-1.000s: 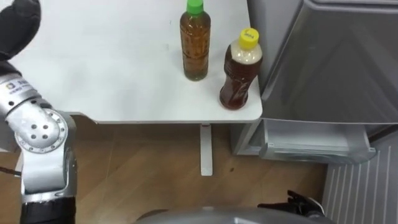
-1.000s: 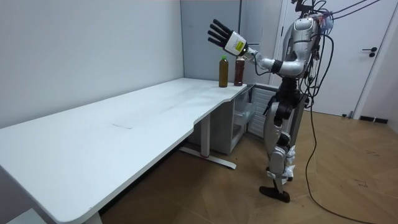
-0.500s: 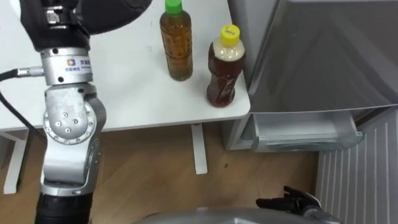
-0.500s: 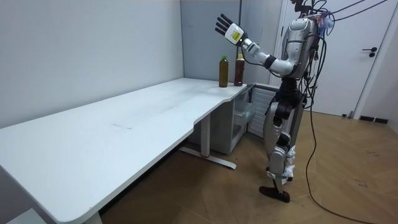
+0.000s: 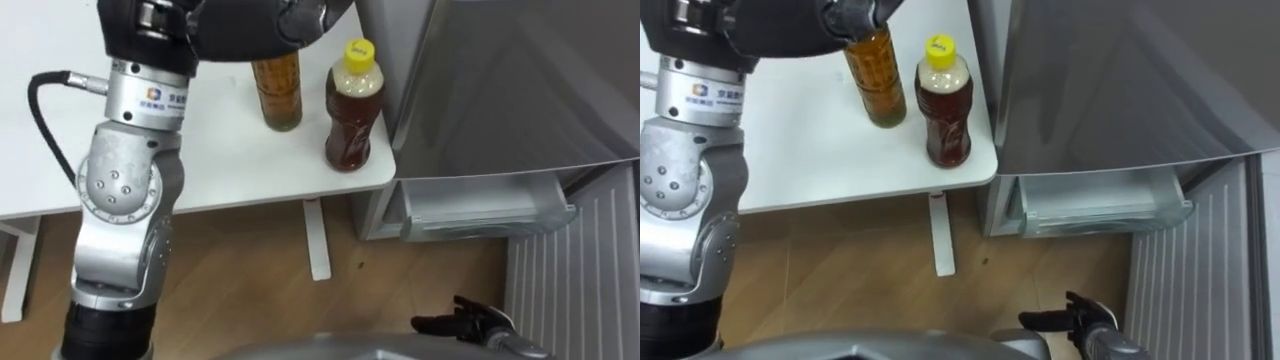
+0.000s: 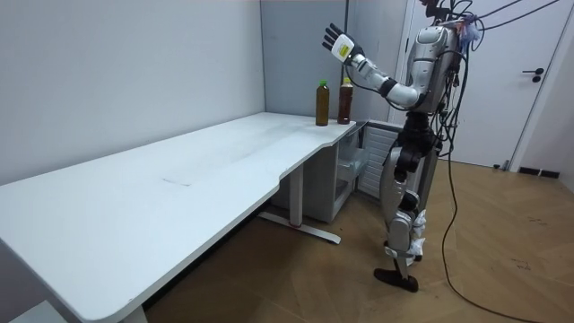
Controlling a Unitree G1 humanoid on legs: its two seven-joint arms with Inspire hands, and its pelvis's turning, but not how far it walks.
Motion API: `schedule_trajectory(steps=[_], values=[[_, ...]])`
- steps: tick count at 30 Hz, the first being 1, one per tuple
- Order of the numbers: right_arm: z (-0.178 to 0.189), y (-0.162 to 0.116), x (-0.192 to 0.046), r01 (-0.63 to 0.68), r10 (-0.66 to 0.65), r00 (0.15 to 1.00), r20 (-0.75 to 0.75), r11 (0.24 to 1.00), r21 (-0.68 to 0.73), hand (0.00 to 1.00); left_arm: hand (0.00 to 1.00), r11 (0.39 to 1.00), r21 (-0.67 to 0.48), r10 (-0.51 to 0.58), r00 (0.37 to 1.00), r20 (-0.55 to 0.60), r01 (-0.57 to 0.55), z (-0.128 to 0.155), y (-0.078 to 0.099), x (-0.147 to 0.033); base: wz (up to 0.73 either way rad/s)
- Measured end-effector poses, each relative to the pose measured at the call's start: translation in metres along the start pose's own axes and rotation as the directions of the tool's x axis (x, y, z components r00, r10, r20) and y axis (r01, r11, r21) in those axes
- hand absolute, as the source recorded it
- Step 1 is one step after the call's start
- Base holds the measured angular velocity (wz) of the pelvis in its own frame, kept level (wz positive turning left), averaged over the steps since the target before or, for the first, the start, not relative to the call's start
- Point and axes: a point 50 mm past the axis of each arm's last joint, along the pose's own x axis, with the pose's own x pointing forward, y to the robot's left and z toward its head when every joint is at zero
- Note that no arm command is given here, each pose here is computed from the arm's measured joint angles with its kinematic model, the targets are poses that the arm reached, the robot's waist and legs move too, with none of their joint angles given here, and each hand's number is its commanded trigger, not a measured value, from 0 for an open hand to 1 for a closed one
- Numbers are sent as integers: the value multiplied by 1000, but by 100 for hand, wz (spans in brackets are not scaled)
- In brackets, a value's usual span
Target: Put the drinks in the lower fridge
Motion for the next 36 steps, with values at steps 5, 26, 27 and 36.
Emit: schedule_trajectory(steps=[5, 26, 27, 36], values=[[1, -1, 0, -7, 7, 1000, 4, 1000, 0, 0, 0, 998, -60, -11, 1000, -11, 10, -2, -1, 0, -4], [7, -7, 0, 9, -10, 1000, -13, 1000, -13, 0, 0, 976, -170, -158, 978, -134, 134, -25, -17, -4, 0], [7, -7, 0, 9, -9, 1000, -13, 1000, -13, 0, 0, 976, -172, -161, 977, -141, 136, -26, -17, -4, 0], [7, -8, 0, 9, -10, 1000, -20, 1000, -12, 0, 0, 967, -196, -204, 959, -198, 165, -36, -22, -7, 0]])
